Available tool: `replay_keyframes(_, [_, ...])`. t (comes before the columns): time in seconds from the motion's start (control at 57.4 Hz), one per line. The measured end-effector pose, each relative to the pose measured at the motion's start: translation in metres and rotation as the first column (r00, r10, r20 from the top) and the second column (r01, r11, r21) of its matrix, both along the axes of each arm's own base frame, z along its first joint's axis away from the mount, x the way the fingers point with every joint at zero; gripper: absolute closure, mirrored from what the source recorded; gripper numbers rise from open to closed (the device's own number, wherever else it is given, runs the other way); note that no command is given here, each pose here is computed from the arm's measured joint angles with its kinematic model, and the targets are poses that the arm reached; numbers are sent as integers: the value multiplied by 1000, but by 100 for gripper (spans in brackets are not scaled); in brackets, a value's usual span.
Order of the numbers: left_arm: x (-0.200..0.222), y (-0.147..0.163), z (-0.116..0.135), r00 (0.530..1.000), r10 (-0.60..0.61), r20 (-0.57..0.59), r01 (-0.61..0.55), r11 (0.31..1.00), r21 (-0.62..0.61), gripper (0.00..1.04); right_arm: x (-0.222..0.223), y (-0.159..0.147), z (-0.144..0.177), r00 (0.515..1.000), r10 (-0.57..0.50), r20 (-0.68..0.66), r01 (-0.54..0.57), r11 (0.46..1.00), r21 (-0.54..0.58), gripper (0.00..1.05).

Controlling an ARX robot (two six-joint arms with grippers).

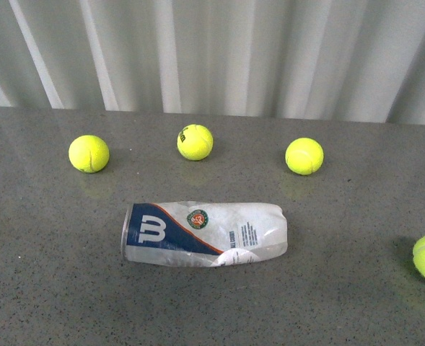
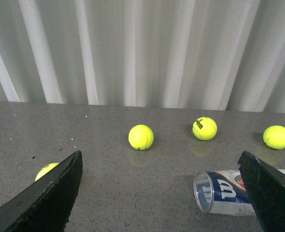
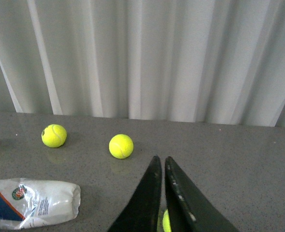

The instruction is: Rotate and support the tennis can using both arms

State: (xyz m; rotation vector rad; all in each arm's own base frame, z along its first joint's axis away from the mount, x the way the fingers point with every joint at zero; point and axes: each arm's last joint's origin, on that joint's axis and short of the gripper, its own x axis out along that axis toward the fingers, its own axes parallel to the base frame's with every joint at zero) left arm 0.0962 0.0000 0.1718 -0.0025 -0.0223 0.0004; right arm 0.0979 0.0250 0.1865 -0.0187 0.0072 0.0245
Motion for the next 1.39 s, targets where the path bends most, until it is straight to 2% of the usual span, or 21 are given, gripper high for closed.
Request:
replay_keyframes(0.314, [0, 0, 0, 1000, 0, 0, 0, 1000, 0, 7, 0, -13, -8, 1000, -14, 6, 14, 1000, 8, 101])
replay_keyframes(0.384, [0, 0, 0, 1000, -1, 0, 1, 1000, 0, 7, 0, -20, -11, 1000, 13, 4, -13, 1000, 8, 101])
replay_keyframes(0.453, [0, 0, 0, 1000, -1, 0, 1, 1000, 0, 7, 0, -24, -15, 1000, -29, 11, 29, 1000, 10, 101])
replay_keyframes(0.854, [0, 0, 0, 1000, -1, 0, 1, 1000, 0, 7, 0, -25, -22, 1000, -23, 6, 23, 1000, 9, 101])
replay_keyframes(0.889, [0, 0, 0, 1000, -1, 0, 1, 1000, 0, 7, 0, -25, -22, 1000, -23, 6, 23, 1000, 9, 97])
replay_keyframes(0.994, [0, 0, 0, 1000, -1, 0, 1, 1000, 0, 7, 0, -25, -22, 1000, -23, 6, 23, 1000, 9, 69])
replay_keyframes(1.029, [0, 0, 0, 1000, -1, 0, 1, 1000, 0, 7, 0, -25, -22, 1000, -23, 6, 23, 1000, 9, 63])
replay_keyframes(1.151, [7, -5, 6, 993, 118, -27, -115, 991, 69, 7, 0, -25, -22, 1000, -24, 6, 24, 1000, 9, 42])
replay_keyframes(1.273, [35, -13, 37, 997, 39, 63, -46, 993, 113, 7, 0, -25, -22, 1000, -23, 6, 23, 1000, 9, 21])
replay_keyframes(1.36, [75, -18, 58, 996, -19, 91, 8, 992, 127, 7, 0, -25, -22, 1000, -24, 5, 24, 1000, 10, 6])
replay_keyframes(1.395, [91, -21, 60, 996, -47, 73, 37, 991, 129, 7, 0, -25, -22, 1000, -23, 5, 23, 1000, 10, 5])
